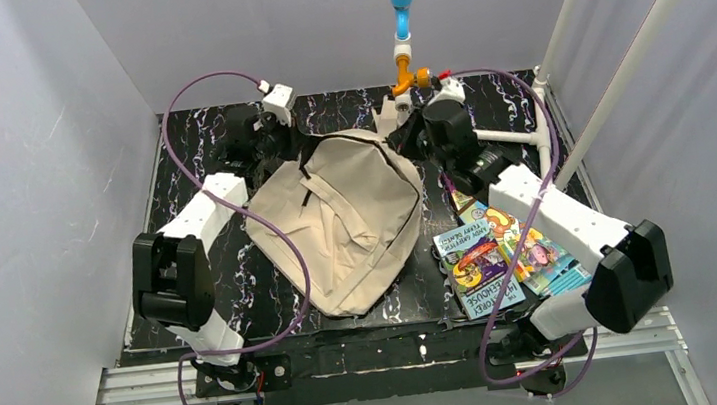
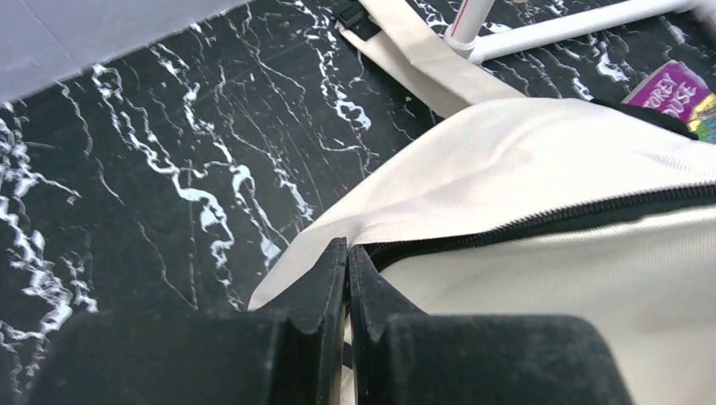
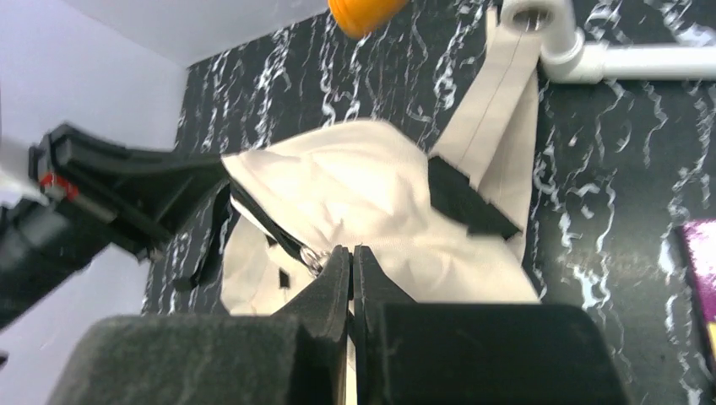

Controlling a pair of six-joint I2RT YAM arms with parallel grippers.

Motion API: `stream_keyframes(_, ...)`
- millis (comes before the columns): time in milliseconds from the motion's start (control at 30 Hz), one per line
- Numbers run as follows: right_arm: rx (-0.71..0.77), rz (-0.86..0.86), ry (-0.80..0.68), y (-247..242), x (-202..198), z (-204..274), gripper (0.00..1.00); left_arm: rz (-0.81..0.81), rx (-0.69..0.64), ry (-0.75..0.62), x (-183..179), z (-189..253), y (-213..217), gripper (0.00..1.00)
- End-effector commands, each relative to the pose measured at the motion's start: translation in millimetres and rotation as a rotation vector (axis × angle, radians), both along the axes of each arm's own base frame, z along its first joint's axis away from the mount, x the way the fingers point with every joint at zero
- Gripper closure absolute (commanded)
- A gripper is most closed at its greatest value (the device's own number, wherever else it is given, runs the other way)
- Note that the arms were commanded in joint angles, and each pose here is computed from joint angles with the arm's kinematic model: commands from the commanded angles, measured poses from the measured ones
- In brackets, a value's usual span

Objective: Pack the student bag
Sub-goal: Unzip the student bag at the center of the board.

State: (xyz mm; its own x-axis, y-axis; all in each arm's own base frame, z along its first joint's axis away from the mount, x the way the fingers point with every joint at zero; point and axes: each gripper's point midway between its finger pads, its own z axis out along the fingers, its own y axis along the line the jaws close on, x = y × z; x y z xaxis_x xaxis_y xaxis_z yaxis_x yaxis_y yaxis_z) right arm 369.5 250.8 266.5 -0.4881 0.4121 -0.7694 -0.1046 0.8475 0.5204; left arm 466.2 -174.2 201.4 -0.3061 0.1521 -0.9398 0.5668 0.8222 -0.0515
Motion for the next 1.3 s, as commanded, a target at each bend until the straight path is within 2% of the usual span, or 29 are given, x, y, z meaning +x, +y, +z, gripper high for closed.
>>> stream_keyframes(0,0.085,0.05,-0.054,-19.3,-22.1,10.0,0.99,0.32,0.046,0.115,14.5,7.3,84.2,1.0)
stream_keyframes(33,0.125,0.108,-0.076,-4.1,-18.6,15.4,0.99,0.332,-0.021,0.206,6.5,9.0,77.5,0.98)
stream_keyframes(67,0.155,0.122,-0.101,2.9,-13.7,24.1,0.99,0.34,-0.083,0.292,-3.3,12.2,70.2,0.83)
stream_keyframes(100,0.17,0.134,-0.105,10.6,-6.7,24.7,0.99,0.334,-0.154,0.366,-14.8,19.4,60.5,0.65)
stream_keyframes(133,0.187,0.147,-0.128,16.9,-0.9,34.1,0.99,0.324,-0.203,0.439,-30.8,18.7,53.0,0.53)
stream_keyframes(200,0.199,0.17,-0.138,24.7,3.9,36.6,0.99,0.342,-0.31,0.492,-52.1,28.0,45.5,0.25)
stream_keyframes(233,0.206,0.18,-0.145,28.0,5.6,39.6,0.99,0.336,-0.361,0.506,-61.0,32.8,40.7,0.06)
stream_keyframes(267,0.21,0.189,-0.147,30.7,6.8,40.2,0.99,0.324,-0.411,0.52,-71.3,40.2,35.8,0.02)
stream_keyframes(367,0.206,0.211,-0.143,35.1,7.4,36.2,0.99,0.315,-0.561,0.582,-93.4,55.4,20.7,0.02)
stream_keyframes(500,0.206,0.226,-0.145,36.8,5.7,36.0,0.99,0.353,-0.803,0.743,-105.4,63.2,-18.7,0.09)
stream_keyframes(667,0.207,0.239,-0.159,37.2,3.5,43.4,0.99,0.407,-0.916,0.916,-97.8,50.4,-75.7,0.18)
stream_keyframes(733,0.2,0.242,-0.165,35.9,2.1,45.8,0.99,0.446,-0.933,0.98,-91.6,37.0,-87.0,0.3)
stream_keyframes(800,0.194,0.243,-0.169,34.4,0.3,47.0,0.99,0.466,-0.951,0.997,-83.5,30.3,-93.2,0.33)
stream_keyframes(1067,0.191,0.317,-0.156,42.1,-9.7,39.8,0.99,0.413,-0.928,0.945,-62.8,30.1,-110.3,0.3)
stream_keyframes(1200,0.123,0.406,-0.123,52.2,-13.2,23.1,0.99,0.36,-0.833,0.888,-70.3,25.2,-109.5,0.28)
stream_keyframes(1267,0.066,0.426,-0.091,51.4,-13.7,8.3,0.99,0.329,-0.735,0.817,-75.5,21.9,-101.5,0.27)
